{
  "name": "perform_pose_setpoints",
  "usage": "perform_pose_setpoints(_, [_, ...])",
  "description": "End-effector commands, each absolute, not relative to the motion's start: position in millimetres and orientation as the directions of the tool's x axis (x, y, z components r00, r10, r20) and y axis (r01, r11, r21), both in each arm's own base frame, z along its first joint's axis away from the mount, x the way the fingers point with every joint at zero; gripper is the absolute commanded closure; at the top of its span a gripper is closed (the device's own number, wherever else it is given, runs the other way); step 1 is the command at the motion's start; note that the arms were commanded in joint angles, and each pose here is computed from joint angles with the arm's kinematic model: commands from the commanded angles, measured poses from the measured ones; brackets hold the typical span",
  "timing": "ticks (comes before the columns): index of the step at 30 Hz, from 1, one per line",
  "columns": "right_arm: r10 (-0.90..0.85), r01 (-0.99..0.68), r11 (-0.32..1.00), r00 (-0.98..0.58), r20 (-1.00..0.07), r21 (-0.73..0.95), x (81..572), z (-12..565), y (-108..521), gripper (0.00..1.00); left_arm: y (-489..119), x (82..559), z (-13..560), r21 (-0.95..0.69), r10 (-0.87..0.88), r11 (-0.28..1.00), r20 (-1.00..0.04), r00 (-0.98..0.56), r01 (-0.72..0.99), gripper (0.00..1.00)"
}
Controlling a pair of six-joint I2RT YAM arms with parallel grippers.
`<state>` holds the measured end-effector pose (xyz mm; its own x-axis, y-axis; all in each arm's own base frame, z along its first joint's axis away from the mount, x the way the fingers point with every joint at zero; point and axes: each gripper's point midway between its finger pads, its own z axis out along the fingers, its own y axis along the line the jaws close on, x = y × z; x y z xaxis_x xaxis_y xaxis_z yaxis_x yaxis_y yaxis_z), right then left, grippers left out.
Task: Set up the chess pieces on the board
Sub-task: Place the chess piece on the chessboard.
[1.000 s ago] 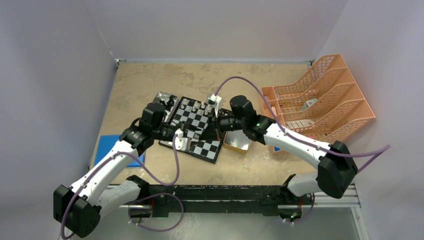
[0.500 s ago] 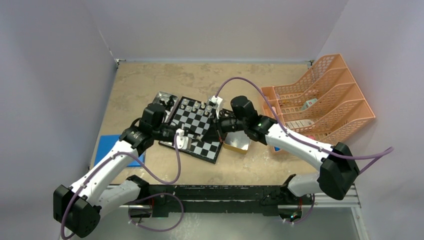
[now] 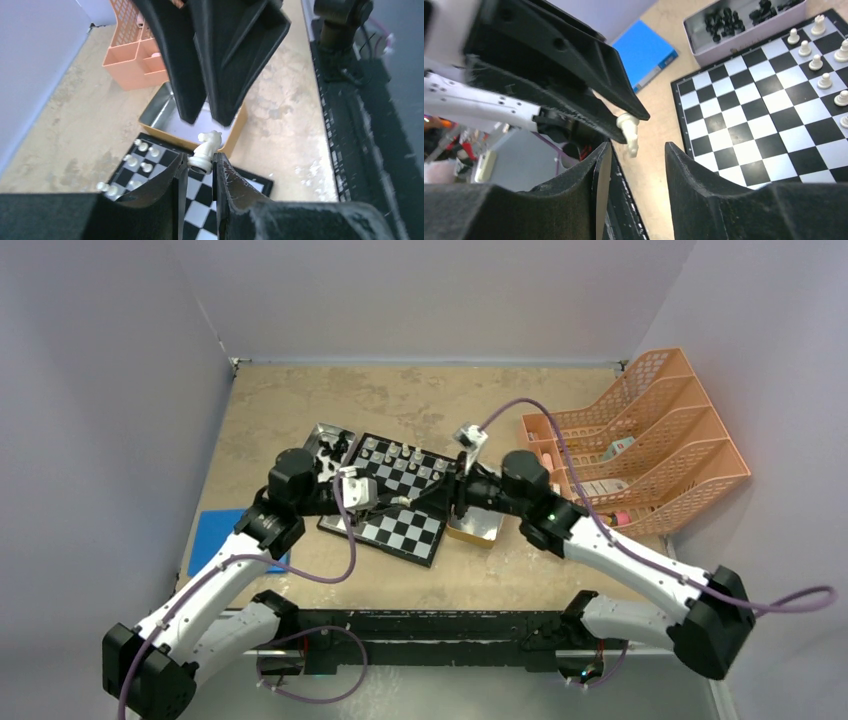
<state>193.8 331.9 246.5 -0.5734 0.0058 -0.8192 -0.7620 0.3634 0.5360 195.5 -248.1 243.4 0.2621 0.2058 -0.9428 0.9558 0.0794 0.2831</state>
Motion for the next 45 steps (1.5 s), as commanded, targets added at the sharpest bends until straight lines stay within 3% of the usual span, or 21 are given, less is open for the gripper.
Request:
perform_pose_setpoints(1, [0.327,-0.760,0.323,-0.469,-0.820,0.564,200.1,306.2,312.1,0.56,-255.0,187.3,266.0,0.027,0.002,0.186,-1.000,0.027,0.982,0.94])
perform_pose_setpoints(8, [0.464,-0.759,0.254,-0.448,-0.764,0.599,190.3,317.8,295.9,0.70,-251.7,191.4,268.8,-0.175,-0.132,0.271,-0.981,-0.144,0.946,0.94])
perform_pose_setpoints(12, [0.458,-0.757,0.239,-0.465,-0.758,0.608,192.4,320.3,302.1,0.67,-251.8,194.1,276.6,-0.248,-0.209,0.280,-0.959,-0.194,0.927,0.95])
perform_pose_setpoints(16, [0.445,-0.734,0.218,-0.511,-0.735,0.643,194.2,314.0,310.0,0.62,-251.5,195.8,276.2,-0.261,-0.234,0.283,-0.952,-0.198,0.923,0.97])
perform_pose_setpoints(26, [0.443,-0.713,0.158,-0.567,-0.694,0.683,191.9,309.7,318.7,0.71,-248.9,192.2,277.9,-0.254,-0.253,0.284,-0.950,-0.183,0.925,0.97])
perform_pose_setpoints(39, [0.418,-0.686,0.108,-0.626,-0.659,0.720,188.5,300.2,327.9,0.68,-250.7,195.4,269.4,-0.268,-0.250,0.285,-0.948,-0.199,0.920,0.98])
perform_pose_setpoints(45, [0.405,-0.689,0.086,-0.636,-0.657,0.720,187.2,298.8,332.0,0.76,-250.9,195.8,271.0,-0.263,-0.258,0.283,-0.947,-0.191,0.923,0.98])
